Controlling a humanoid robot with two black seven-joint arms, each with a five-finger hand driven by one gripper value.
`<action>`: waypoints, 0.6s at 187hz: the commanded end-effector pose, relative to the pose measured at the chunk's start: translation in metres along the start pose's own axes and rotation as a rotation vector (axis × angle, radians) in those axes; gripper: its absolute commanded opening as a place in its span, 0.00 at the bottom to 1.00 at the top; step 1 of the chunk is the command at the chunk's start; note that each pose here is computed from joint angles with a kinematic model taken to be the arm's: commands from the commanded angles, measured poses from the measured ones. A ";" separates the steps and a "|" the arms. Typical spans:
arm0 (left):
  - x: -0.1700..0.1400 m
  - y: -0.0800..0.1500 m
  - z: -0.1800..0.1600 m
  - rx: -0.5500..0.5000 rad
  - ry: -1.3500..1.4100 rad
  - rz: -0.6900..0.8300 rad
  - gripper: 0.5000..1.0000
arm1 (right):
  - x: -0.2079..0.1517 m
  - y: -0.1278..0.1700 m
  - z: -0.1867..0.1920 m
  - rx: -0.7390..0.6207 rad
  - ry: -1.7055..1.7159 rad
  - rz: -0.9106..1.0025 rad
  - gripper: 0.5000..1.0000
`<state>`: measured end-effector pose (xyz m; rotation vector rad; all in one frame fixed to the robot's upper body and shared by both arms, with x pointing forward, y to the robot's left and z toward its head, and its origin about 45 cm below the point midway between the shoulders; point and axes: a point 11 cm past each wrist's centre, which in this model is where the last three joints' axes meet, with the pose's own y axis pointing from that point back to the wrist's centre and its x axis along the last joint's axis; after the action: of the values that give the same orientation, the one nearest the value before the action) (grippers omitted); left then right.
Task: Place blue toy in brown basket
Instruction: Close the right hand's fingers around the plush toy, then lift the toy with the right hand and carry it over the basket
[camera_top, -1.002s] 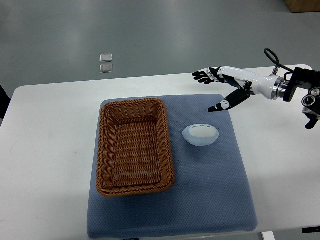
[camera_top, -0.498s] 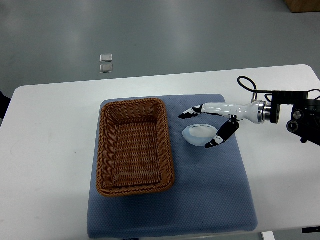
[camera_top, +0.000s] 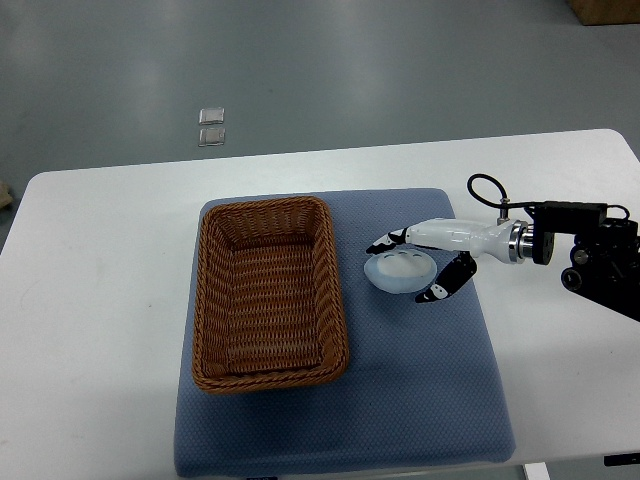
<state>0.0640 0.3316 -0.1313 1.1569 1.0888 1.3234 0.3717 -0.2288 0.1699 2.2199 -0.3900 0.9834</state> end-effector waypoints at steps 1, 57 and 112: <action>0.000 0.000 0.000 0.000 0.000 0.001 1.00 | -0.008 -0.004 0.007 -0.033 0.046 -0.011 0.58; 0.000 0.000 0.000 0.000 0.002 0.001 1.00 | 0.002 -0.006 0.011 -0.066 0.061 0.031 0.01; 0.000 0.000 0.000 0.000 0.002 0.001 1.00 | 0.049 -0.004 -0.002 -0.033 0.049 0.167 0.00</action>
<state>0.0641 0.3319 -0.1312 1.1564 1.0894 1.3255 0.3965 -0.2315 0.1871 2.1223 -0.5129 1.0982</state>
